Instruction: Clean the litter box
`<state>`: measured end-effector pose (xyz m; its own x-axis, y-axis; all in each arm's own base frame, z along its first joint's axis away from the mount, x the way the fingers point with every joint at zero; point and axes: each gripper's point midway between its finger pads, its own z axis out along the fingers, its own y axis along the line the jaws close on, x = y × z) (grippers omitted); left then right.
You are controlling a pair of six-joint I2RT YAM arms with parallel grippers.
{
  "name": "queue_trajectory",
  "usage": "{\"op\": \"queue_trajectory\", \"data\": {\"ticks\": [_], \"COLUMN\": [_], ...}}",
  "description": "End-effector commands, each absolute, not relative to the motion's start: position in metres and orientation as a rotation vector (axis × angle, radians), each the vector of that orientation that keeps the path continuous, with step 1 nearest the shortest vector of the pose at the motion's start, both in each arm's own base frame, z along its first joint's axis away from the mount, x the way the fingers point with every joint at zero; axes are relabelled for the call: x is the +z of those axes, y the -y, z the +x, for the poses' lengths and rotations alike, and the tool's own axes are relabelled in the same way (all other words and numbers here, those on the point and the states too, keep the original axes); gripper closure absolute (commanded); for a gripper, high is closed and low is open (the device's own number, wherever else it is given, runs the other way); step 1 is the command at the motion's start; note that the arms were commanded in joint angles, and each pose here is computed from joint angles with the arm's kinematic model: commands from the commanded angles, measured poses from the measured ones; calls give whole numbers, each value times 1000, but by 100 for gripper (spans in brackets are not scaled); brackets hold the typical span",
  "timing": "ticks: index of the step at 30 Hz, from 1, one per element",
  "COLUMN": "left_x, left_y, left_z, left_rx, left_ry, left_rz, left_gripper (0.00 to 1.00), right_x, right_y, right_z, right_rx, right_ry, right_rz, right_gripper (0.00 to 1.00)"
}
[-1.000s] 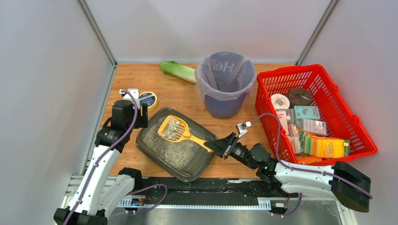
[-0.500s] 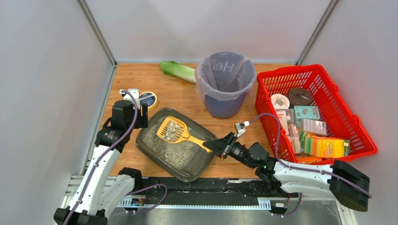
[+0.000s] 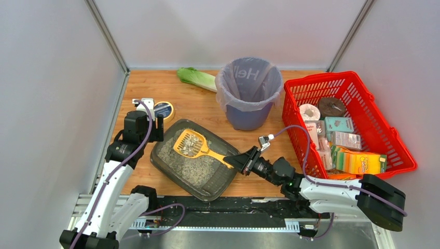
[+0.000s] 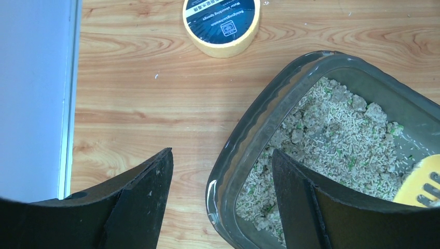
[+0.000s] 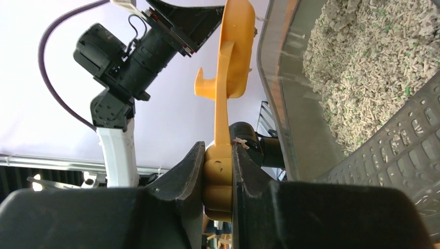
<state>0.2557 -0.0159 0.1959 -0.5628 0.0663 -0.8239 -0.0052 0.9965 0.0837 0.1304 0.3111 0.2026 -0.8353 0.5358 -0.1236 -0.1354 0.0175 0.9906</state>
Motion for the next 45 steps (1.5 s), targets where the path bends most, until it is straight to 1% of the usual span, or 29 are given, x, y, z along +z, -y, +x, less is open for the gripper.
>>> {"op": "queue_trajectory", "data": {"ticks": [1,4,6,7,8,11,12,14,15,18,19,21,22,25,27,28,30,31,32,33,35,36,37,38,39,41,42,43,45], "left_x": [205,203,204,206,206,204,204,206,206,204,205,206,205,203,205,206,204,203,204,203,204,204,203,203,202,204,205,204,201], "left_y": [18,18,18,18,18,18,18,19,18,18,18,19,19,18,19,19,19,18,19,19,20,20,19,19,20,20,20,21,19], "left_z": [260,259,260,260,260,259,260,260,259,259,259,260,260,259,260,261,259,259,260,260,261,261,260,260,260,262,262,262,260], "left_rx": [79,82,83,80,79,82,81,77,80,81,80,79,77,81,78,77,79,79,78,75,73,75,76,76,76,73,71,71,78], "left_ry": [-2130,-2133,-2129,-2126,-2126,-2127,-2127,-2126,-2129,-2126,-2124,-2126,-2129,-2132,-2127,-2125,-2134,-2133,-2129,-2131,-2132,-2137,-2138,-2135,-2135,-2130,-2131,-2136,-2141], "left_rz": [43,40,43,42,44,41,43,47,45,43,45,47,46,45,49,47,49,46,46,48,51,54,51,48,51,51,52,54,54], "left_gripper": [22,22,22,22,22,22,22,22,22,22,22,22,22,22,22,22,22,22,22,22,22,22,22,22,22,22,22,22,22], "right_x": [219,251,233,228,224,249,245,233,220,252,241,225,221,240,227,215,229,226,245,242,215,217,229,229,250,230,212,223,229], "right_y": [-299,-320,-317,-304,-297,-320,-322,-306,-298,-322,-325,-309,-297,-321,-315,-300,-301,-314,-323,-323,-300,-295,-299,-307,-316,-313,-300,-292,-302], "right_z": [144,128,134,148,147,130,128,145,146,129,129,143,147,130,137,148,144,131,130,131,147,150,143,138,134,141,145,150,141], "right_rx": [1901,1987,1934,1896,1907,1969,1962,1916,1895,1987,1964,1946,1940,2000,1963,1929,1953,1960,1988,1977,1899,1892,1937,1926,1964,1895,1877,1900,1917], "right_ry": [-1710,-1699,-1760,-1720,-1686,-1710,-1740,-1715,-1707,-1698,-1758,-1756,-1683,-1727,-1758,-1724,-1667,-1744,-1728,-1750,-1746,-1707,-1679,-1711,-1698,-1769,-1781,-1685,-1691], "right_rz": [541,325,396,530,547,326,323,507,533,314,326,541,570,364,444,589,510,377,331,342,559,566,491,406,341,413,539,563,435], "right_gripper": [100,100,100,100,100,100,100,100,100,100,100,100,100,100,100,100,100,100,100,100,100,100,100,100,100,100,100,100,100]}}
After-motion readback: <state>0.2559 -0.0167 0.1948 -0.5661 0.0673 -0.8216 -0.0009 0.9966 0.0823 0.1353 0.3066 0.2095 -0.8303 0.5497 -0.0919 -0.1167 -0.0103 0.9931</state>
